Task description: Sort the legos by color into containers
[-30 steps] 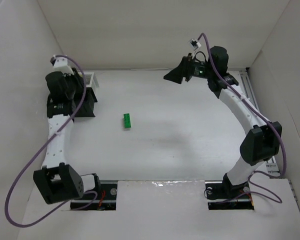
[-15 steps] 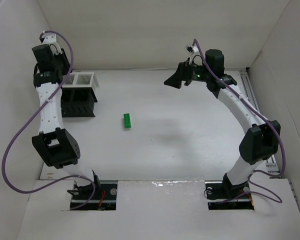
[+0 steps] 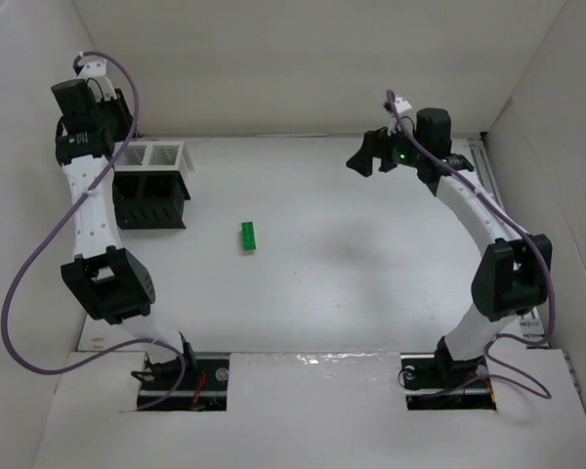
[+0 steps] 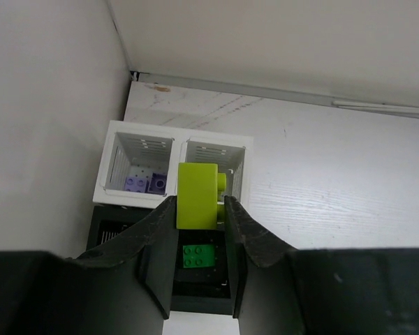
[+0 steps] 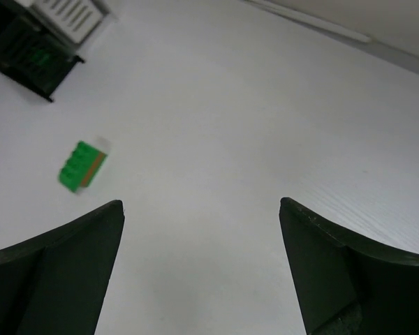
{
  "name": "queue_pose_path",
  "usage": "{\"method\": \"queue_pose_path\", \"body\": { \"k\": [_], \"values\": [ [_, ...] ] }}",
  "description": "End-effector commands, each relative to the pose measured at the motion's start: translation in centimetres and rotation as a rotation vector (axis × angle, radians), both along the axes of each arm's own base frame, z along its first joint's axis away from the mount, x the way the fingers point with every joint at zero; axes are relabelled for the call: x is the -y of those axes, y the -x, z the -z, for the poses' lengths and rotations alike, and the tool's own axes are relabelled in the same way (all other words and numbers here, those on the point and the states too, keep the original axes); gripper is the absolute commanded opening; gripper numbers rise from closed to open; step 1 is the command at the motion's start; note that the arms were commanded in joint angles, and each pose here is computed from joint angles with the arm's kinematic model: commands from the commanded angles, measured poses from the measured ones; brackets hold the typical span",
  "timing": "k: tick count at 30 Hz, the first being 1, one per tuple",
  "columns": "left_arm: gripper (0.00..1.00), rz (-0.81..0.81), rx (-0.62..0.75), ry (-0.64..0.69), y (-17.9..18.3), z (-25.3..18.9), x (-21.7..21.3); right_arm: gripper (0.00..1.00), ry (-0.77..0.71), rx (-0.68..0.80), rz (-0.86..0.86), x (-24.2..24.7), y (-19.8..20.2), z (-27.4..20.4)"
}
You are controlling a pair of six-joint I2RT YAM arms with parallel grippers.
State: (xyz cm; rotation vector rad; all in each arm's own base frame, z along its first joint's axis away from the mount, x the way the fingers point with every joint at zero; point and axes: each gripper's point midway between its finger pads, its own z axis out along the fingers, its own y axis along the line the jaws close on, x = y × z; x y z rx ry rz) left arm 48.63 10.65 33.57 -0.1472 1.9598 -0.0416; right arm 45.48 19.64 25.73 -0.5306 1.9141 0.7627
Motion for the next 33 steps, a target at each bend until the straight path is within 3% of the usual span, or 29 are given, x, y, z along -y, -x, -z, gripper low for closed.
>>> {"method": "queue_pose_path", "body": {
  "k": [1, 6, 12, 15, 16, 18, 21, 22, 23, 25, 33],
  "values": [
    [0.06, 0.029, 0.076, -0.034, 0.1, -2.2, 0.1, 0.98, 0.078, 0.140, 0.128, 5.0, -1.5, -2.3],
    [0.06, 0.043, 0.122, -0.057, 0.3, -3.3, 0.3, 0.99, 0.185, 0.195, 0.147, 6.7, -2.3, -0.9],
    [0.06, 0.040, 0.144, 0.059, -0.4, -1.7, 0.4, 0.99, 0.288, 0.199, 0.152, 7.8, -5.3, 2.1],
    [0.07, 0.100, 0.194, 0.013, -0.7, -2.4, 0.9, 0.99, 0.305, 0.201, 0.174, 8.5, -7.4, 2.3],
    [0.07, 0.120, 0.107, 0.020, -1.2, 0.0, 1.3, 0.99, 0.303, 0.178, 0.158, 8.2, -7.4, 2.8],
    [0.07, 0.107, 0.087, 0.002, -2.1, -1.1, 0.6, 0.99, 0.297, 0.186, 0.159, 8.5, -8.3, 2.2],
    [0.07, 0.111, -0.036, -0.033, -3.0, 2.4, -1.0, 0.99, 0.293, 0.163, 0.160, 8.4, -8.4, 3.2],
    [0.05, 0.115, -0.007, -0.058, -3.6, 0.5, -1.2, 0.99, 0.295, 0.154, 0.158, 8.4, -8.3, 3.9],
    [0.04, 0.124, -0.078, -0.043, -4.2, 3.0, -1.5, 0.99, 0.293, 0.164, 0.160, 8.4, -8.5, 3.7],
    [0.04, 0.205, -0.041, -0.074, -5.3, 1.2, -0.9, 0.99, 0.282, 0.151, 0.143, 7.7, -8.1, 4.1],
    [0.03, 0.277, -0.132, -0.083, -6.8, 4.8, 0.9, 0.99, 0.210, 0.159, 0.164, 6.3, -9.2, 3.1]
  ]
}}
